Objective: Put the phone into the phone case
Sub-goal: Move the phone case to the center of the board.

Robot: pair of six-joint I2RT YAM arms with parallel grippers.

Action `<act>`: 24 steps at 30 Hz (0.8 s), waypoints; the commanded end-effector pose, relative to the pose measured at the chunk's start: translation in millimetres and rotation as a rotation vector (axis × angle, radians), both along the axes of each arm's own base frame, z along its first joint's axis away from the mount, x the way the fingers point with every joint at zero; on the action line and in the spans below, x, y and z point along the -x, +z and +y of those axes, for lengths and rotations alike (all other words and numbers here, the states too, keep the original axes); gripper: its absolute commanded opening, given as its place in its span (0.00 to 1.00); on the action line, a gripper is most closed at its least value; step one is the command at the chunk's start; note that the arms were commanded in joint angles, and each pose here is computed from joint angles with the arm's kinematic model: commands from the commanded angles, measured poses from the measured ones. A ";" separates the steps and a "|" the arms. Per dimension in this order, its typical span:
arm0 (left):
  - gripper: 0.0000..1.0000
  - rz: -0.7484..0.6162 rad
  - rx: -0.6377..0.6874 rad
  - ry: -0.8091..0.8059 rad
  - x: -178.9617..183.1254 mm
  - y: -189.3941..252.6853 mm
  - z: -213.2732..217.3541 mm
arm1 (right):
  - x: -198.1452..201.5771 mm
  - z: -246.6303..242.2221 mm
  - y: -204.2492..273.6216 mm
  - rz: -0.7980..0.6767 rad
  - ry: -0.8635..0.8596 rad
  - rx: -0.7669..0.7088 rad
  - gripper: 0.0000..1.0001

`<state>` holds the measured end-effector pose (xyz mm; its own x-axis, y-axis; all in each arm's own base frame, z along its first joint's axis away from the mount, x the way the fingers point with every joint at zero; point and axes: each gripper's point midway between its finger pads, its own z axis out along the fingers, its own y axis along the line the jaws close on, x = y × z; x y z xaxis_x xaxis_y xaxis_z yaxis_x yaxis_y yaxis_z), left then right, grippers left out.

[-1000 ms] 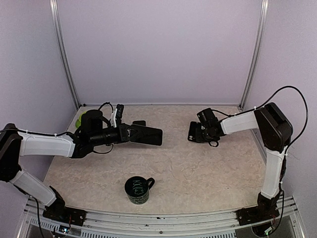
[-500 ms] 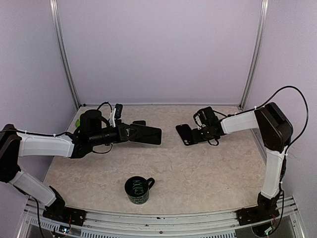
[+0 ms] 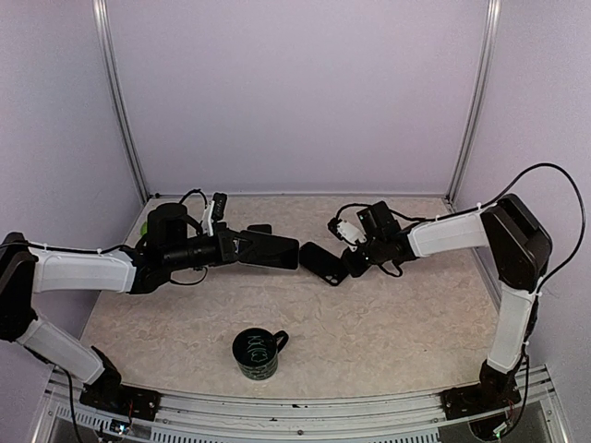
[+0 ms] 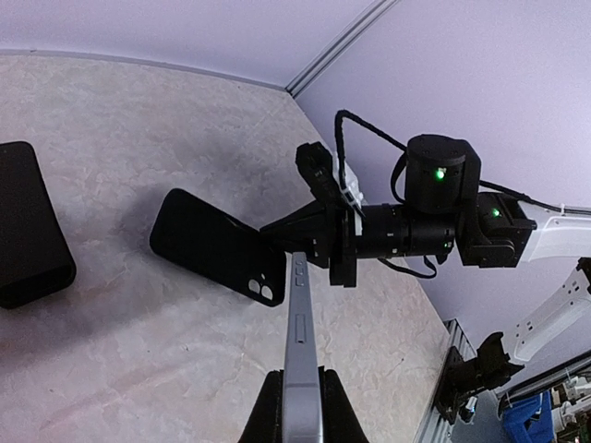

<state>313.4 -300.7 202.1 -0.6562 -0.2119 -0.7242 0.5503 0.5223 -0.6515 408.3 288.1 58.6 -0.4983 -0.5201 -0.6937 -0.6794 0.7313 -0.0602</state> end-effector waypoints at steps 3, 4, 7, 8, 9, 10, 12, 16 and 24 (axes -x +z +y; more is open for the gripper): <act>0.00 -0.073 0.026 -0.015 2.9 26.2 3.5 | 33.3 22.2 7.3 -0.089 0.250 0.048 0.00; 0.00 -0.072 0.026 -0.016 3.9 25.7 4.1 | 37.6 23.6 8.8 -0.088 0.272 0.039 0.00; 0.00 -0.068 0.024 -0.019 5.7 23.0 5.1 | 49.0 26.8 10.4 -0.081 0.329 0.017 0.00; 0.00 -0.065 0.024 -0.023 6.6 22.2 4.6 | 51.3 28.7 11.7 -0.081 0.346 0.009 0.00; 0.00 -0.063 0.023 -0.029 7.2 21.4 4.3 | 52.8 30.9 12.8 -0.083 0.362 0.003 0.00; 0.00 -0.061 0.024 -0.037 8.3 21.0 3.2 | 53.8 32.5 13.1 -0.086 0.377 0.003 0.00; 0.00 -0.054 0.022 -0.046 8.8 19.4 2.2 | 56.9 32.4 9.1 -0.071 0.396 0.014 0.00; 0.00 -0.040 0.018 -0.069 10.6 15.3 -1.0 | 62.0 31.1 1.8 -0.049 0.428 0.039 0.00; 0.00 -0.013 0.018 -0.100 11.2 7.7 -6.7 | 64.1 31.8 -10.1 -0.018 0.448 0.076 0.00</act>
<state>300.7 -302.2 193.2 -0.6953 -0.1543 -0.7020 0.5587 0.4984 -0.6629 341.5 313.8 45.7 -0.2231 -0.7238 -0.6530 -0.9185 0.3804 -0.1078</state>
